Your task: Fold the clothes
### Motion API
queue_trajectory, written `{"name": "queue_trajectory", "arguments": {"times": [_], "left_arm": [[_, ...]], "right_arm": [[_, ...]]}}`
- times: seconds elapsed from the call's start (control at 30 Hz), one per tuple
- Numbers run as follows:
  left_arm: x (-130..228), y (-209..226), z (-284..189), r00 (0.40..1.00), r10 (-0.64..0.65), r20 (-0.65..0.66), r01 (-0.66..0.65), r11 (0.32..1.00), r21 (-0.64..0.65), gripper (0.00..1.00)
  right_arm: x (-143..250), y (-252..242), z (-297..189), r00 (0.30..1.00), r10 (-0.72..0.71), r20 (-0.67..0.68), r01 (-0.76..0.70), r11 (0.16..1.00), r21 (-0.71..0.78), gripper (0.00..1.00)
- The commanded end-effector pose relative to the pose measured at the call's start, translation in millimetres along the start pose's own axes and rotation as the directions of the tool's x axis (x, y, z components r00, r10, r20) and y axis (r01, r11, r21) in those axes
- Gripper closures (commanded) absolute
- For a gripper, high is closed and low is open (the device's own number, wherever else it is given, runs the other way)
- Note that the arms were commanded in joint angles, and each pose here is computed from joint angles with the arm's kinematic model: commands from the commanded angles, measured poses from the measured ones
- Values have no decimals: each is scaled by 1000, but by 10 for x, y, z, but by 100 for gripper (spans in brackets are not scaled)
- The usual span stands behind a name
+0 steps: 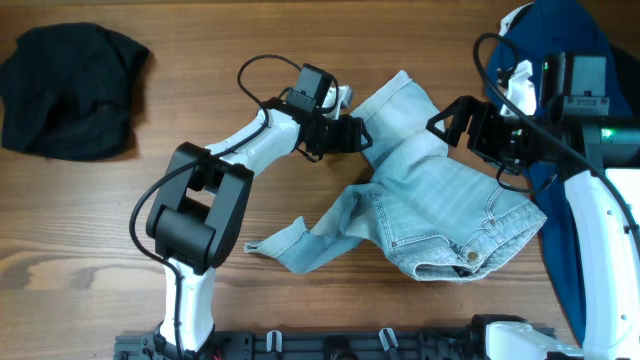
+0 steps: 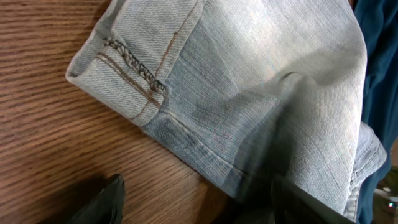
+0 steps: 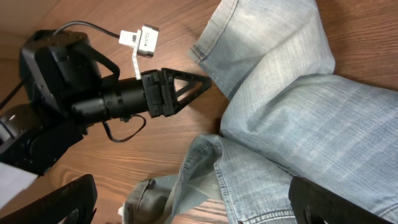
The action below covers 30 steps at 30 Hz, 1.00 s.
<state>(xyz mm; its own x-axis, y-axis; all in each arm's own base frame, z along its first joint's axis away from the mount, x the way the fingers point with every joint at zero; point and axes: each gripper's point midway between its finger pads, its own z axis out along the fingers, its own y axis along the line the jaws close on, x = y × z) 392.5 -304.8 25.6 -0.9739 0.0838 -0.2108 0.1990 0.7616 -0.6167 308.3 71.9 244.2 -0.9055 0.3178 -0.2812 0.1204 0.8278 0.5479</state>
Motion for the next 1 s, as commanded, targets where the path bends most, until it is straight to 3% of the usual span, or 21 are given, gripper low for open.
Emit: {"name": "queue_trajectory", "arguments": {"times": [0.0,0.17,0.3,0.33,0.37,0.4,0.53,0.63,0.77,0.97], "left_arm": [[-7,82,89,997,-71,2,71,997,-14,26],[-139,231,428,997,-64,51,63,998,17,41],[-166,306,538,992,-113,53,112,994,21,44],[-154,320,545,992,-115,49,115,993,16,58],[-153,322,544,992,-117,48,116,993,16,85],[-155,319,545,992,-116,49,115,993,17,96],[-309,366,502,988,-110,106,112,994,-17,96],[-748,472,270,959,-146,242,165,984,-61,96],[-1335,835,-410,875,-238,421,297,951,-80,96],[-1400,1544,-1133,786,-407,465,485,873,-55,96]], "right_arm": [[-8,141,-86,998,-54,13,54,997,-51,0],[22,232,-68,995,-103,5,103,991,-82,0],[73,301,-41,992,-129,-9,128,987,-92,0],[81,319,-39,991,-136,-10,135,986,-94,0],[85,337,-40,990,-142,-10,140,985,-97,0],[88,363,-46,989,-149,-10,147,984,-100,0],[91,483,-99,984,-177,-1,175,977,-121,0],[95,555,-119,981,-196,5,195,972,-130,1],[110,555,-117,978,-209,1,207,970,-130,1],[91,565,-117,976,-218,10,218,967,-132,1]]}}
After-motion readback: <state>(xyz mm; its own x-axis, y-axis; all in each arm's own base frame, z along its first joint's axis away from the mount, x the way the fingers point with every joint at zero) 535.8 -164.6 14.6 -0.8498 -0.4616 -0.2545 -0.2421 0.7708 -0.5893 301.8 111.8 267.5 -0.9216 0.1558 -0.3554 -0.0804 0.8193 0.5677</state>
